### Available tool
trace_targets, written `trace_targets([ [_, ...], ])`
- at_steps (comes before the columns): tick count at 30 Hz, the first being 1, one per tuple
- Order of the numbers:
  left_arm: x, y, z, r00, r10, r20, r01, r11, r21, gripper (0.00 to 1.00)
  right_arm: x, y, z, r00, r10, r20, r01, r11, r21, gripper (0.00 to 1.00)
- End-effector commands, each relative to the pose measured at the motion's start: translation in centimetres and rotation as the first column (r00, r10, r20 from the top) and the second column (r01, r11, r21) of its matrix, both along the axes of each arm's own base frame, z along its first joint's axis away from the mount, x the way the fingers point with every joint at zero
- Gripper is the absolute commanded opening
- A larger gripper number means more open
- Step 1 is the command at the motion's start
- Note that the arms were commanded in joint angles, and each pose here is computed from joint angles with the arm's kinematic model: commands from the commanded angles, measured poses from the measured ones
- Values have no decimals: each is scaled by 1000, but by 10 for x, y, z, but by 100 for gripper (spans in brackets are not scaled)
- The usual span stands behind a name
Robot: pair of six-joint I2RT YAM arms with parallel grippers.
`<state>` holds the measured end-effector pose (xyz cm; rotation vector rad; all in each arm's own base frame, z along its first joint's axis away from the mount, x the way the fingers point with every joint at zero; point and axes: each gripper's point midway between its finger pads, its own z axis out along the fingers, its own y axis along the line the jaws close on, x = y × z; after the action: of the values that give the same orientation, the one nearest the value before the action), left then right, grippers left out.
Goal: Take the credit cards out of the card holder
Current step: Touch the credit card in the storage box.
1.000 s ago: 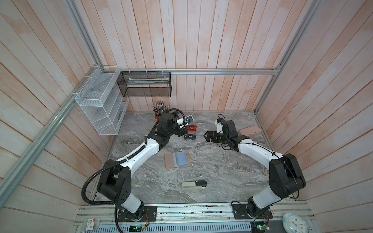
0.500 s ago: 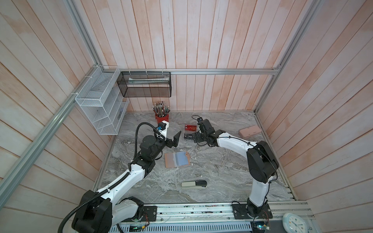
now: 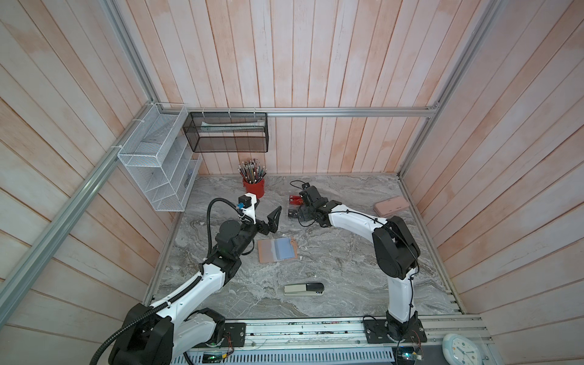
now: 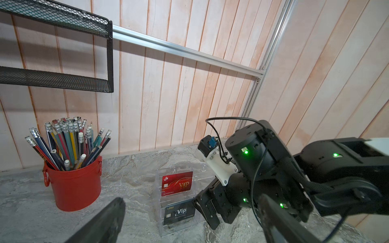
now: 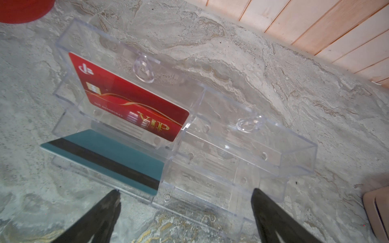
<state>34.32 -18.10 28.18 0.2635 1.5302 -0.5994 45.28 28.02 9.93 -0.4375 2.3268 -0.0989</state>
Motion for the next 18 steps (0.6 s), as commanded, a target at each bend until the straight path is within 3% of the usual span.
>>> trace_targets([
  [1, -1, 6, 4, 1000, 22, 14, -21, 999, -40, 100, 2, 0, -2, 1000, -26, -1, 26, 999, -27, 98],
  [18, -6, 11, 1, 999, 37, 11, -36, 998, -59, 100, 20, 9, -6, 998, -66, 7, 66, 997, -28, 98],
])
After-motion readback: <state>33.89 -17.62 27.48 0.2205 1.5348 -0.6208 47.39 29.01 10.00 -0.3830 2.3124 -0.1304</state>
